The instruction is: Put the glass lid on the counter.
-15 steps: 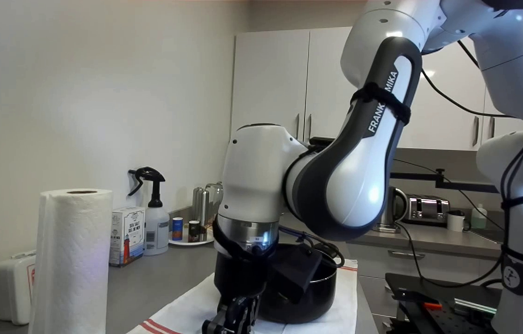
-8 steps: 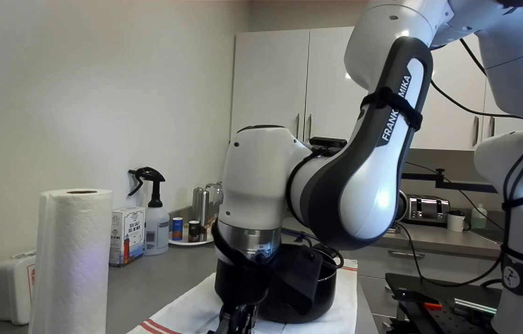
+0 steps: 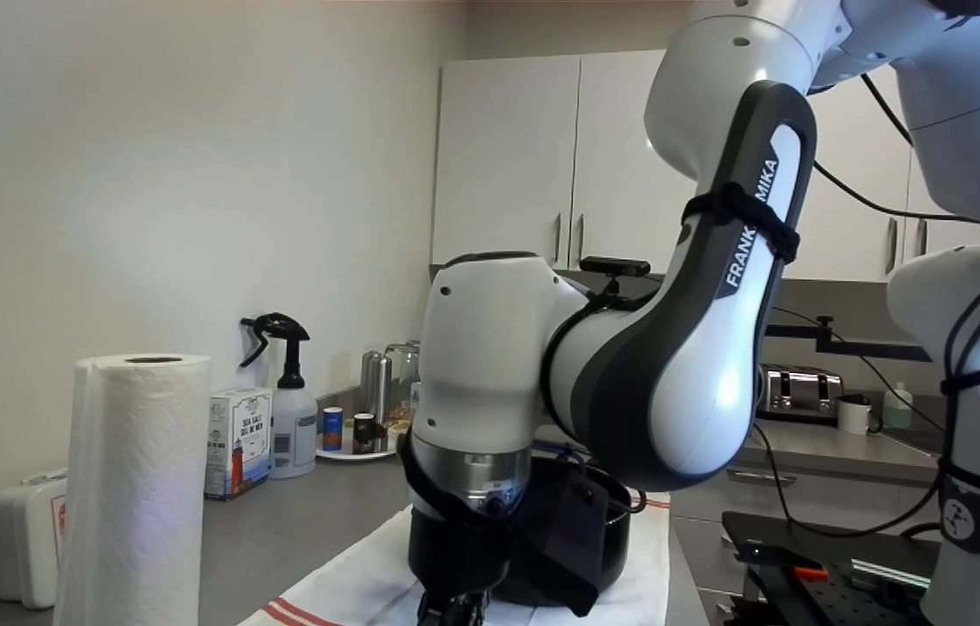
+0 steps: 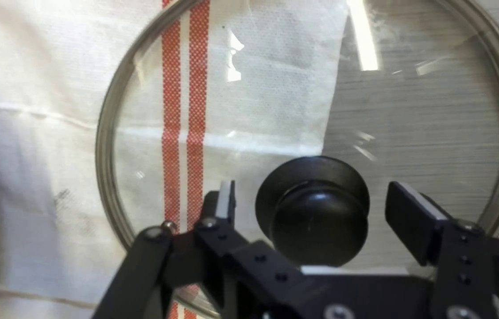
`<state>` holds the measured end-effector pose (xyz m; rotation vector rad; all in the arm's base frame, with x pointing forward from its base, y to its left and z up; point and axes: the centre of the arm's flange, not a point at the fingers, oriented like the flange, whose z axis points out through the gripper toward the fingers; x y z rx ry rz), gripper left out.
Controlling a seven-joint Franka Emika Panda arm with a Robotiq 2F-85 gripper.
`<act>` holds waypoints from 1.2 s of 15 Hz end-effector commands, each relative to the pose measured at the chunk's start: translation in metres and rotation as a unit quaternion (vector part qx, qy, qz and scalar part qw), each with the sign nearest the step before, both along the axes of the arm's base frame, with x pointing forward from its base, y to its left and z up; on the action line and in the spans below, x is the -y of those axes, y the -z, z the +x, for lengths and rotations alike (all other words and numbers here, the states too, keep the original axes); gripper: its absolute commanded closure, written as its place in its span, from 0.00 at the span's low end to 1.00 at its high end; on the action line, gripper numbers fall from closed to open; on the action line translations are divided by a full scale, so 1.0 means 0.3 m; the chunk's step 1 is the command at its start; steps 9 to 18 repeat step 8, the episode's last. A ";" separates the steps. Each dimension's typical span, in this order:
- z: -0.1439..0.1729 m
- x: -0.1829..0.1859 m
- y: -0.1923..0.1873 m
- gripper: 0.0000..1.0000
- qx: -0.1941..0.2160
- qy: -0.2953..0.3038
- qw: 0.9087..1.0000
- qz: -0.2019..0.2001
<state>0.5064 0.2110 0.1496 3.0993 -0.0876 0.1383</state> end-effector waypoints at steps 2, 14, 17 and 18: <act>-0.026 -0.033 -0.057 0.00 0.030 -0.006 1.000 -0.007; -0.111 -0.080 -0.249 0.00 0.080 -0.012 0.997 0.013; -0.111 -0.080 -0.249 0.00 0.080 -0.012 0.997 0.013; -0.111 -0.080 -0.249 0.00 0.080 -0.012 0.997 0.013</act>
